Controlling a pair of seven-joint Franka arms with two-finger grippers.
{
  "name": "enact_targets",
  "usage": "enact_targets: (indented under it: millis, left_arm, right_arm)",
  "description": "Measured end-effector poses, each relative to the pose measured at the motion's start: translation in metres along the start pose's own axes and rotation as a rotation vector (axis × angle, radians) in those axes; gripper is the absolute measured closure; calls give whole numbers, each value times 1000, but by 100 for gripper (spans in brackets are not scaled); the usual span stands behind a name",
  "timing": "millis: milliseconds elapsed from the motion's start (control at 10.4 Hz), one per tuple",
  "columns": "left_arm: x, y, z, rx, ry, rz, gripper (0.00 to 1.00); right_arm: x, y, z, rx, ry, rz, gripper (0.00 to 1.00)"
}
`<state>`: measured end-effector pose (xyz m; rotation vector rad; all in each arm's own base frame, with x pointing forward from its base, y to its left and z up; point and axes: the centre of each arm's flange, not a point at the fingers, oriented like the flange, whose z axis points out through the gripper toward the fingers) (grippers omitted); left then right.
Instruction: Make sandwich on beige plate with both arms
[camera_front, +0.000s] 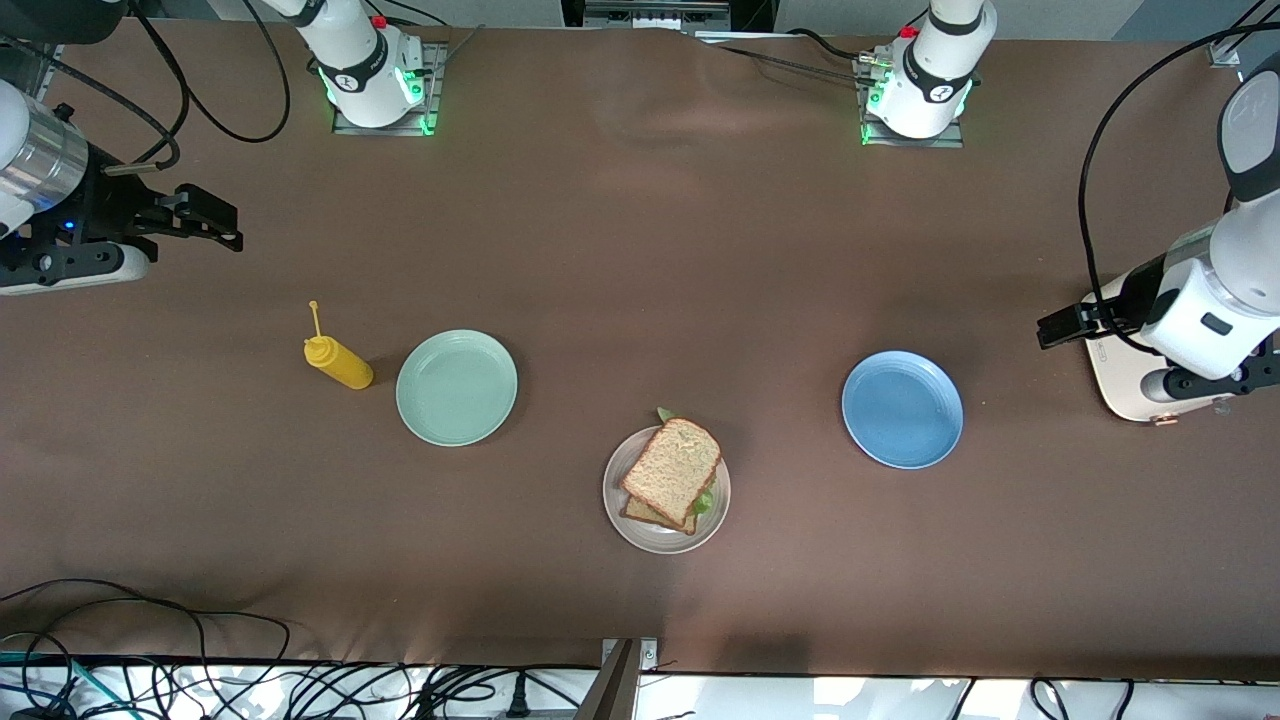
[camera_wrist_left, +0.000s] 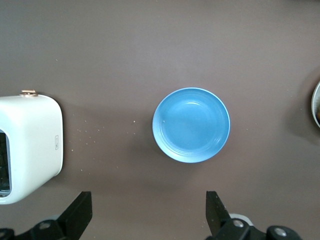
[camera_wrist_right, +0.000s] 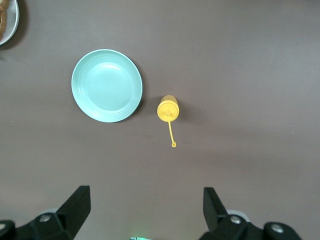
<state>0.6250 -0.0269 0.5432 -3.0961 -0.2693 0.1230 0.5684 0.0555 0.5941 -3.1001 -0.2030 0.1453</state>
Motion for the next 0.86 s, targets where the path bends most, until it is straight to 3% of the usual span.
enact_targets:
  millis: [479,575,862]
  left_arm:
    - [-18,-25,1,-20,37,97,5]
    - [-18,-26,1,-21,41,112,1]
    - [-18,-26,0,-20,45,158,0]
  right_arm:
    - [2,0,4,-1,-7,1,0]
    - [2,1,4,-5,-8,5,0]
    - [1,9,4,-18,-18,20,0]
